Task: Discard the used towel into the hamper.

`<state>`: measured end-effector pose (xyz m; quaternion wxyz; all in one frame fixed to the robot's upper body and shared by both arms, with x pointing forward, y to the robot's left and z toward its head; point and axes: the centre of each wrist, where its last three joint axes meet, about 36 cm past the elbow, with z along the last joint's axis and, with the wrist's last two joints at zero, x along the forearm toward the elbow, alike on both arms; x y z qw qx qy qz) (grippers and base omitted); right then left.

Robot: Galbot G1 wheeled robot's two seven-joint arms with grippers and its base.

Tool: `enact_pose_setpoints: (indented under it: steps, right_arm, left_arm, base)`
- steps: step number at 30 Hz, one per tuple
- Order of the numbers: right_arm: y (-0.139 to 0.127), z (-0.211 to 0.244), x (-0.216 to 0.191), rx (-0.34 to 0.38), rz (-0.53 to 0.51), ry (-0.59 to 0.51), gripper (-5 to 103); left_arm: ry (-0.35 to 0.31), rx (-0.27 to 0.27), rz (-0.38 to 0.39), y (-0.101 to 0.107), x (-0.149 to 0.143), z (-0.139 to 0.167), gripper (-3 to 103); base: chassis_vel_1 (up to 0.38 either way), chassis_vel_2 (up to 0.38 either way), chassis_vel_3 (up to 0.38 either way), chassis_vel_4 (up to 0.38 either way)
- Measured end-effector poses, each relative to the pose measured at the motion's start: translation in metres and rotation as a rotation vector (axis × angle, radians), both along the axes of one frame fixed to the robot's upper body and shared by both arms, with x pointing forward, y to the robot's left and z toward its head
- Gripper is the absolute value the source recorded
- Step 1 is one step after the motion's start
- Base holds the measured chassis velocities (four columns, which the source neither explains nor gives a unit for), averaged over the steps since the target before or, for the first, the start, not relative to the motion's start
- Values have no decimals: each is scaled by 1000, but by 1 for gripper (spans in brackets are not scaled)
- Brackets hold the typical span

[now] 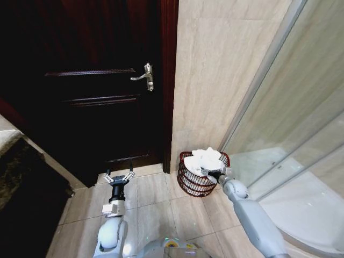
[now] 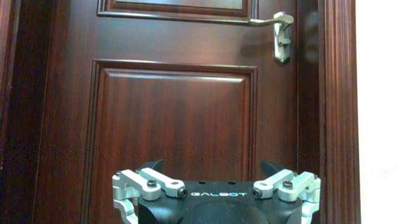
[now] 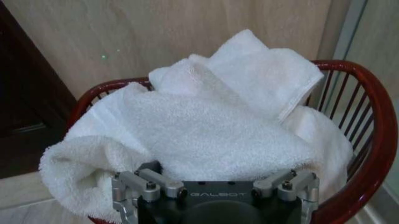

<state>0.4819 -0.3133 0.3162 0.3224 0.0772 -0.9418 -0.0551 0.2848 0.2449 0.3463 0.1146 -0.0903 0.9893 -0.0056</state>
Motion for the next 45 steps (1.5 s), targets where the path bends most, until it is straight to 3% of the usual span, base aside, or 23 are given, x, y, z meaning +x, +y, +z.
enact_pose_setpoints:
  steps: [3,8,11,17,22,26,36,42,45]
  right_arm:
    - [1,2,-1,-2,-2,-3,100]
    - [10,28,-5,-19,-13,-105,100]
    - [19,58,-13,-54,-16,-230,100]
    - [38,95,-19,-67,-9,-368,100]
    - [51,104,-2,-71,13,-387,100]
    - [57,91,28,-93,-10,-321,100]
    - [50,54,21,-101,-50,-37,100]
    - [38,35,28,-73,-72,79,100]
    - [29,29,41,-25,-97,150,100]
  left_arm:
    - [-3,-3,0,0,1,0,100]
    - [-5,-7,1,0,4,-1,100]
    - [-11,-23,3,0,6,-1,100]
    - [-10,-38,7,1,8,-4,100]
    - [-14,-41,3,0,11,-4,100]
    - [-20,-44,-4,-2,15,-3,100]
    - [-26,-66,11,2,19,-3,100]
    - [-27,-73,13,3,21,-5,100]
    - [-28,-75,14,3,22,-5,100]
  base:
    - [0,0,0,0]
    - [0,0,0,0]
    - [0,0,0,0]
    - [0,0,0,0]
    - [0,0,0,0]
    - [0,0,0,0]
    - [0,0,0,0]
    - [0,0,0,0]
    - [0,0,0,0]
